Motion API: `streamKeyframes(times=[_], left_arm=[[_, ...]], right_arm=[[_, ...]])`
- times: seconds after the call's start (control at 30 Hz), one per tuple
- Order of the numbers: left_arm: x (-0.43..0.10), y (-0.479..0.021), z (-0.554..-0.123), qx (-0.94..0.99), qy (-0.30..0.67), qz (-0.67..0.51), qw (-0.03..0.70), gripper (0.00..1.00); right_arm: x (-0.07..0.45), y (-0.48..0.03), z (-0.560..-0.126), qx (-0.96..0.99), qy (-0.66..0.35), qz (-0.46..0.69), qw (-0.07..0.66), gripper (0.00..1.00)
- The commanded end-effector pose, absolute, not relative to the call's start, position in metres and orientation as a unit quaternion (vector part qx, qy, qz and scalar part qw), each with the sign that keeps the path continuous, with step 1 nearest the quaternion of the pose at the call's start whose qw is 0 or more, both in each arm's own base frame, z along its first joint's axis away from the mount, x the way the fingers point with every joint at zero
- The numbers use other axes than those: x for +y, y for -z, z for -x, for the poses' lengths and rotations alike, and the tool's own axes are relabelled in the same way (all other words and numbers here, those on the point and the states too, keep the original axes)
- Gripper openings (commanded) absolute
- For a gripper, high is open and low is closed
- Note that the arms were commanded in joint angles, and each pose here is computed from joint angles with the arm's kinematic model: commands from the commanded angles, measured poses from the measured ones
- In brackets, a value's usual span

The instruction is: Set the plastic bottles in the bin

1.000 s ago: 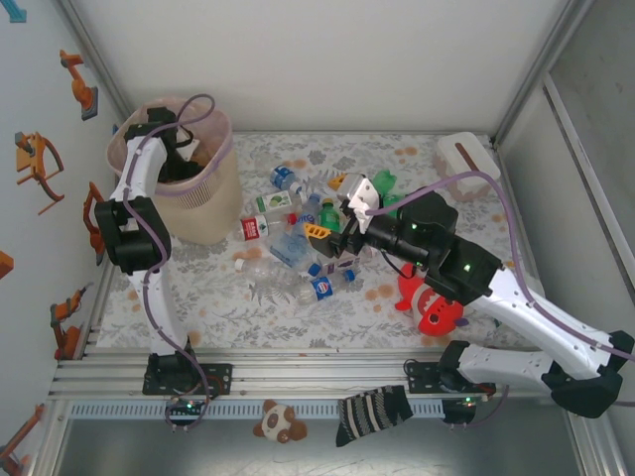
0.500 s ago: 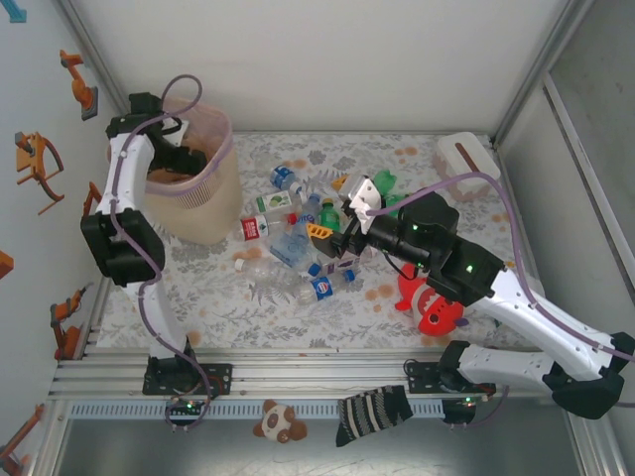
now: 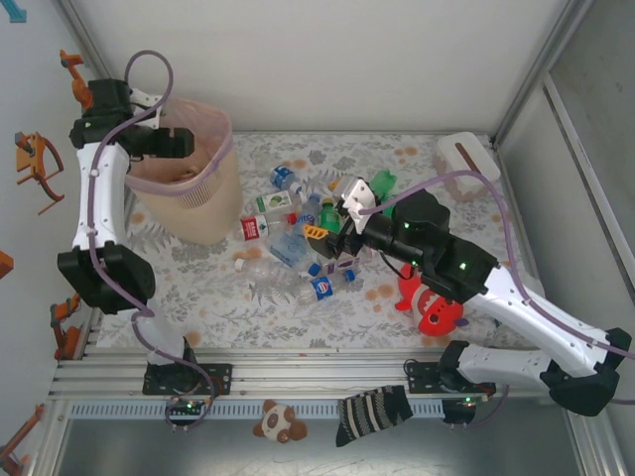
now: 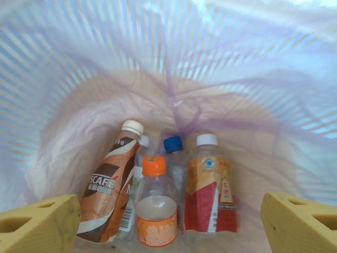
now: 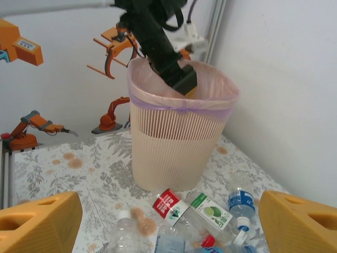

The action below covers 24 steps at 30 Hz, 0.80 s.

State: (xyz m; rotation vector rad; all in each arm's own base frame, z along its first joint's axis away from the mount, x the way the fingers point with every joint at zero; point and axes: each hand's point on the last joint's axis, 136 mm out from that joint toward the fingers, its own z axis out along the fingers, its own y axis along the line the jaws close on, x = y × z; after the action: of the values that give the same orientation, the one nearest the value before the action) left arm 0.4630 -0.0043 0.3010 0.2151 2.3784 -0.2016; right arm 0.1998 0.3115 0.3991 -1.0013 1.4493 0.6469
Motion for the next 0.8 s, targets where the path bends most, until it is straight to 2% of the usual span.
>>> streamKeyframes(times=[0.0,0.37,0.77], left_arm=[[-0.013,-0.333,-0.457,0.9,0.123,-0.075,0.411,0.88],[-0.028,-0.37,-0.43,0.864,0.163,-0.08,0.47,0.88],[-0.044,-0.385,-0.405,0.832,0.202,-0.094,0.508,0.88]], right_arm=[[0.311,-0.398,-0.206,0.635,-0.265,0.424,0.589,0.86],[0.323,-0.329,-0.22,0.699,-0.22,0.457,0.504,0.85],[0.313,-0.215,-0.205,0.726,-0.126,0.596,0.319,0.81]])
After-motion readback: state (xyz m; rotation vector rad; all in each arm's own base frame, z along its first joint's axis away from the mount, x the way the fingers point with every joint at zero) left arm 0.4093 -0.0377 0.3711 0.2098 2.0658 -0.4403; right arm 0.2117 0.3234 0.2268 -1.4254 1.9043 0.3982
